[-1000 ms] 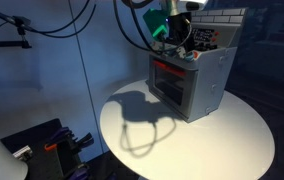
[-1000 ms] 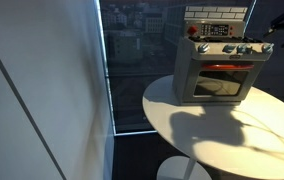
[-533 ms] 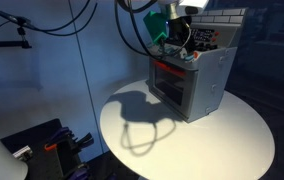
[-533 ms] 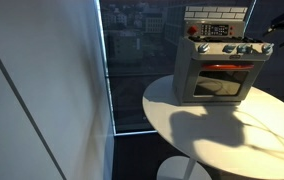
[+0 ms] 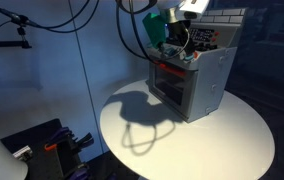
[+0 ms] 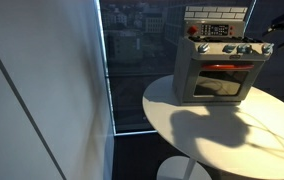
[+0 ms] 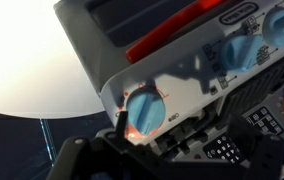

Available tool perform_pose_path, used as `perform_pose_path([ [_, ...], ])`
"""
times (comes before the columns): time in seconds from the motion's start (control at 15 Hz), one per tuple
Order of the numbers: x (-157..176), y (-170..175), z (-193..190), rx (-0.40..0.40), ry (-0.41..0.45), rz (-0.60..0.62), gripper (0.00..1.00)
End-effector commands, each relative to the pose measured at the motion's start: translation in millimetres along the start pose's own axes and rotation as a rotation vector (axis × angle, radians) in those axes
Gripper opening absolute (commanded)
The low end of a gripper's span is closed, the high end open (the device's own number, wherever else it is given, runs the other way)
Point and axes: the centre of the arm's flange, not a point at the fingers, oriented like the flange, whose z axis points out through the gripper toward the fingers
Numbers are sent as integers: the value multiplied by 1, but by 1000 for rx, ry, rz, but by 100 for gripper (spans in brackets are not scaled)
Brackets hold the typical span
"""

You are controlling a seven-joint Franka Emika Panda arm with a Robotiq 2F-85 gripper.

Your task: Turn the first right switch to the left

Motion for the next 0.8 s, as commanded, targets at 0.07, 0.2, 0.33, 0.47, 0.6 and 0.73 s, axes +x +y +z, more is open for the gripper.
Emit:
perform_pose_path([
  [0.07, 0, 3, 3, 23, 23, -9, 100],
  [0.2, 0, 3, 5, 30, 25, -10, 100],
  [0.33, 0, 3, 6, 34, 26, -13, 100],
  [0.47, 0, 3, 8, 37, 26, -14, 100],
  [0.6, 1, 3, 9, 40, 26, -16, 100],
  [0.73, 1, 2, 11, 39, 24, -19, 100],
])
